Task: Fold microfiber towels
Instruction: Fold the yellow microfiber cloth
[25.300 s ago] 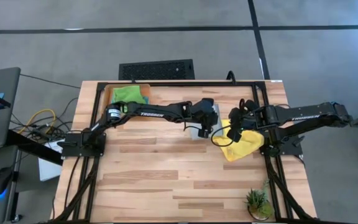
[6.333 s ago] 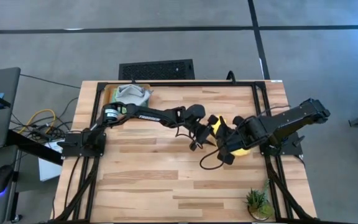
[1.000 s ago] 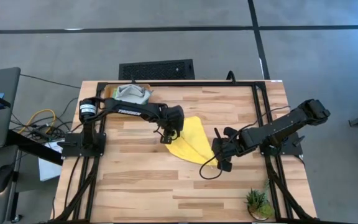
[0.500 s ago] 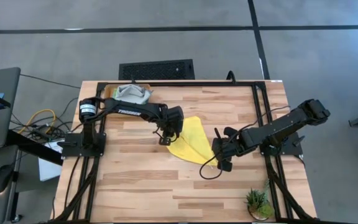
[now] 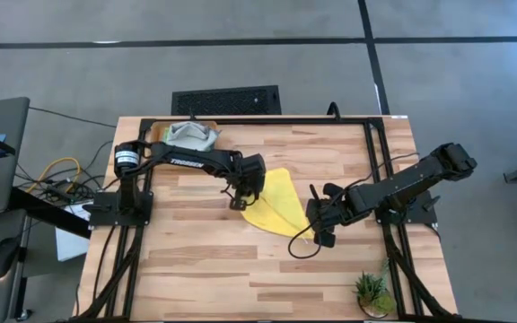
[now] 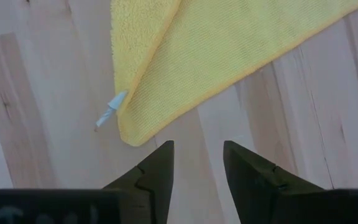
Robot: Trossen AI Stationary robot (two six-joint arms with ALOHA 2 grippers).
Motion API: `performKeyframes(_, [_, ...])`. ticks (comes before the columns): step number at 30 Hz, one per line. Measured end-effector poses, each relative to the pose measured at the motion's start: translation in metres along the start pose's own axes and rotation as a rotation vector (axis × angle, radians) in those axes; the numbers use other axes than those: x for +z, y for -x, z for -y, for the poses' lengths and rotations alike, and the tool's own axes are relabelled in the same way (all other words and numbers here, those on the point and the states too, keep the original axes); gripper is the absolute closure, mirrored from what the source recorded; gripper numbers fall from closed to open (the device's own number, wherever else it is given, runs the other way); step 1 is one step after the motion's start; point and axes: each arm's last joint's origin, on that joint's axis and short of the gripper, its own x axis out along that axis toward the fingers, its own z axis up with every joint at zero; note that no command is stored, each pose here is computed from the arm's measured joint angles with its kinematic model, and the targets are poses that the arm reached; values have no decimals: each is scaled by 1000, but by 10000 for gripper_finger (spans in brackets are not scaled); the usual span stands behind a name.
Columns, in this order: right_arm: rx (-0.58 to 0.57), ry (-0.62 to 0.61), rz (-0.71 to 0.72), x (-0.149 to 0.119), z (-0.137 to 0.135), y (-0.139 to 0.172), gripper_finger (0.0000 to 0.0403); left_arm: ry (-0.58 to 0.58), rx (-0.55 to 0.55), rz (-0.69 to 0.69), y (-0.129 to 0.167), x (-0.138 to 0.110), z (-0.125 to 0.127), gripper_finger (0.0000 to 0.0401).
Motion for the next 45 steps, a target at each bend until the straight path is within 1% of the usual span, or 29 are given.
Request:
performKeyframes(4, [0, 0, 0, 0, 0, 0, 242, 16, 27, -11, 0, 0, -1, 395])
performKeyframes(10, [0, 0, 0, 0, 0, 0, 242, 18, 28, -14, 0, -1, -1, 394])
performKeyframes(13, [0, 0, 0, 0, 0, 0, 242, 49, 28, -14, 0, -1, -1, 388])
performKeyframes(16, [0, 0, 0, 0, 0, 0, 242, 67, 29, -14, 0, -1, -1, 370])
performKeyframes(23, [0, -2, 0, 0, 0, 0, 242, 69, 28, -15, 0, -1, -1, 309])
performKeyframes(27, [0, -2, 0, 0, 0, 0, 242, 120, 17, -14, 0, -1, 0, 288])
performKeyframes(30, [0, -2, 0, 0, 0, 0, 242, 139, 20, -18, 0, -1, 0, 286])
performKeyframes(37, [0, -2, 0, 0, 0, 0, 242, 143, 22, -24, -4, -5, 1, 286])
performKeyframes(45, [0, -2, 0, 0, 0, 0, 242, 141, 32, 7, -4, -2, 0, 299])
